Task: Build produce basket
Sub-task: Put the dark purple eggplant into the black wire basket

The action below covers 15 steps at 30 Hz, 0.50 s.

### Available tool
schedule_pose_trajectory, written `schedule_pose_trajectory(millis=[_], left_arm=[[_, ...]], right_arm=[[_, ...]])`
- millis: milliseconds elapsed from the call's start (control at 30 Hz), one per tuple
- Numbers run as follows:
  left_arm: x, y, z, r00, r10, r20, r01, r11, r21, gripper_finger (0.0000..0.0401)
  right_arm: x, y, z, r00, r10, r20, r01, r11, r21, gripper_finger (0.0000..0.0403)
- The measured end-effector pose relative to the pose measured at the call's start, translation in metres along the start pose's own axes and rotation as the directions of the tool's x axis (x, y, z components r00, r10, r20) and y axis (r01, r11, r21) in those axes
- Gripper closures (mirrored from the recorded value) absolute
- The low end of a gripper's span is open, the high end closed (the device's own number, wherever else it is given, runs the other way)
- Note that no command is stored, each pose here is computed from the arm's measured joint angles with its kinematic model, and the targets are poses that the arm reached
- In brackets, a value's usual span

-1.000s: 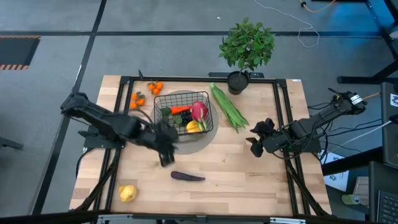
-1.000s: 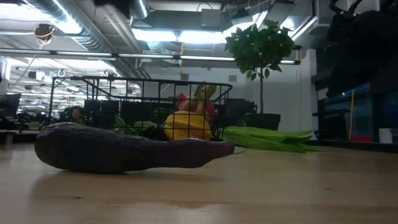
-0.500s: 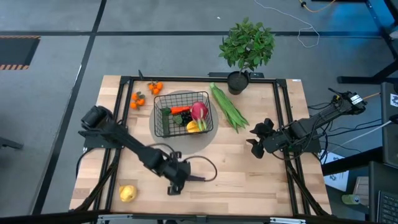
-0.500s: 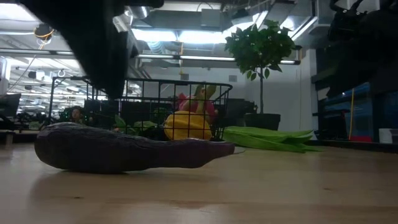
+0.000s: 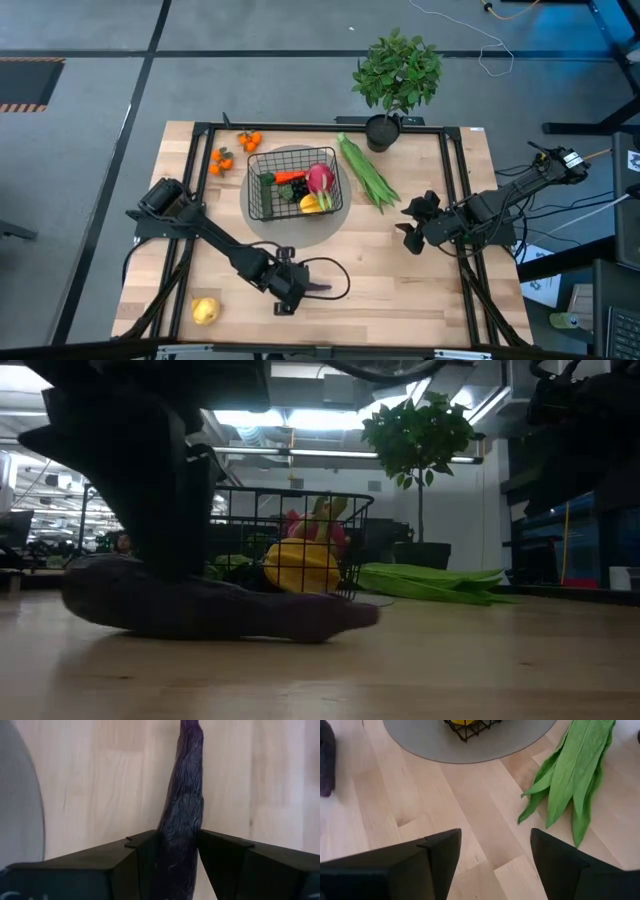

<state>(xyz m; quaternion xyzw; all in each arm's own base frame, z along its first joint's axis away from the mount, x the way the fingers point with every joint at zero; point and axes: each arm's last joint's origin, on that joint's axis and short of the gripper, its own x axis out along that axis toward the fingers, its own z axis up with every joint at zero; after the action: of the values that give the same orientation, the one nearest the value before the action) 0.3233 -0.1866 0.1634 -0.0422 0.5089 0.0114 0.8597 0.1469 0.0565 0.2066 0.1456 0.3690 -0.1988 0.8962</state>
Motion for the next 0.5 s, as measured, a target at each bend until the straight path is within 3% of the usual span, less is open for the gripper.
schedule_pose_trajectory(millis=[200,367,500], left_arm=[[0.008,0.0,-0.003,0.999,-0.005,-0.032,0.004,1.0,-0.007,0.0265],[0.013,0.007,-0.002,0.998,0.007,-0.055,-0.013,0.993,-0.115,0.0263],[0.015,0.011,0.0,0.998,0.002,-0.063,-0.011,0.991,-0.134,0.0249]], right_arm=[[0.0,0.0,0.0,1.0,0.0,0.0,0.0,1.0,-0.001,0.0176],[0.0,0.0,0.0,1.0,0.0,0.0,0.0,1.0,-0.001,0.0176],[0.0,0.0,0.0,1.0,0.001,-0.002,-0.001,1.0,-0.001,0.0176]])
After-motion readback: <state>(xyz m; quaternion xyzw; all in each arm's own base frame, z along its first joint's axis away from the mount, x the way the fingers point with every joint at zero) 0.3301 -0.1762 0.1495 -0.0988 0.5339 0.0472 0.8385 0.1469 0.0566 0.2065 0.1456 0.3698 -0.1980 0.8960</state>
